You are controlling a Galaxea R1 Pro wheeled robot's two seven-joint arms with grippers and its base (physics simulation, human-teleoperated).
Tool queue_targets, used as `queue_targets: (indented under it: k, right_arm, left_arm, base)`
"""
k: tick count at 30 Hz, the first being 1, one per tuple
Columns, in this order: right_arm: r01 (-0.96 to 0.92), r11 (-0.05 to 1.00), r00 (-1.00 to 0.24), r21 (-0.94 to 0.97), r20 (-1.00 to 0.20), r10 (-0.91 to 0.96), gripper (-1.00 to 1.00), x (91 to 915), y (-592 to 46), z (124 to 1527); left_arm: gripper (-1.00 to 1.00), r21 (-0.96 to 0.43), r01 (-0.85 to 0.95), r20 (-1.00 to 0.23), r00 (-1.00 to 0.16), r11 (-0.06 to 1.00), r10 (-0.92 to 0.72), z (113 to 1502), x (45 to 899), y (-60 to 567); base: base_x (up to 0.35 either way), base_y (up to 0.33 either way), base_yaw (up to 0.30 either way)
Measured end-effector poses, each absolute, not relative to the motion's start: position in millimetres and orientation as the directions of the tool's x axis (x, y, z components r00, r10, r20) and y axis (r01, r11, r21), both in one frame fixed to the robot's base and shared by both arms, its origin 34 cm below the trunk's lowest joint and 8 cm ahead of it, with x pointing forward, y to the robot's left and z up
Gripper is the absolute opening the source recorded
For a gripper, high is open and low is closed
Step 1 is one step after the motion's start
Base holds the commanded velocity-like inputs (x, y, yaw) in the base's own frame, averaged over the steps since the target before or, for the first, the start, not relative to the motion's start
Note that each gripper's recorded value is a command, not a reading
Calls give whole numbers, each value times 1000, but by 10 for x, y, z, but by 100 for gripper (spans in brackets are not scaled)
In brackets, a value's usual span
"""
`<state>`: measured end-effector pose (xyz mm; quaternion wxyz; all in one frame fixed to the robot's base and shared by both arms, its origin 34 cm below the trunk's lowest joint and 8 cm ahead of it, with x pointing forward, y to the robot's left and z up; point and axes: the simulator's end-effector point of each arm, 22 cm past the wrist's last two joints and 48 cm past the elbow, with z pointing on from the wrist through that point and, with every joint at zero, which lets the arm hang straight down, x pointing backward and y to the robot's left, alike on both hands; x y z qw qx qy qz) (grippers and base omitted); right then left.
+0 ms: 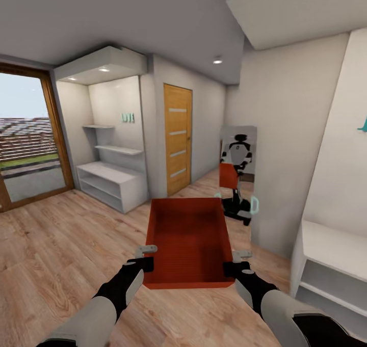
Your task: Move the two storage containers from the living room to the garage. In the garage, place one container on the floor and stack the other container on top of it (either order is fine).
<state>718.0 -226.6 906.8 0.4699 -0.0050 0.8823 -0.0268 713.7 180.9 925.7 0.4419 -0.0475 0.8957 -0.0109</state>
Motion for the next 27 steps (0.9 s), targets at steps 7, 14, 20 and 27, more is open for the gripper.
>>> queue_targets:
  k: [7, 14, 20, 27]
  right_arm:
    - [16, 999, -559, -52, -828, -34, -100, 7176, -2266, 9062]
    - [17, 998, -560, -53, -828, -34, -100, 7175, -2274, 9060]
    - [17, 998, -560, -52, -828, -34, -100, 7175, -2275, 9059]
    - [17, 998, -560, -53, -828, -34, -100, 7175, -2282, 9060]
  left_arm:
    - [-100, -61, -76, -790, -606, 995, -94, 9253, 7134, 1809]
    - [-100, -61, -76, -790, -606, 995, -94, 9253, 7133, 1802]
    - [-100, -60, -75, -790, -606, 995, -94, 9253, 7133, 1801]
    - [-100, -60, -75, -790, -606, 995, -94, 9253, 7133, 1795]
  base:
    - [324, 0, 265]
    - [324, 0, 267]
    - [324, 0, 265]
    - [324, 0, 58]
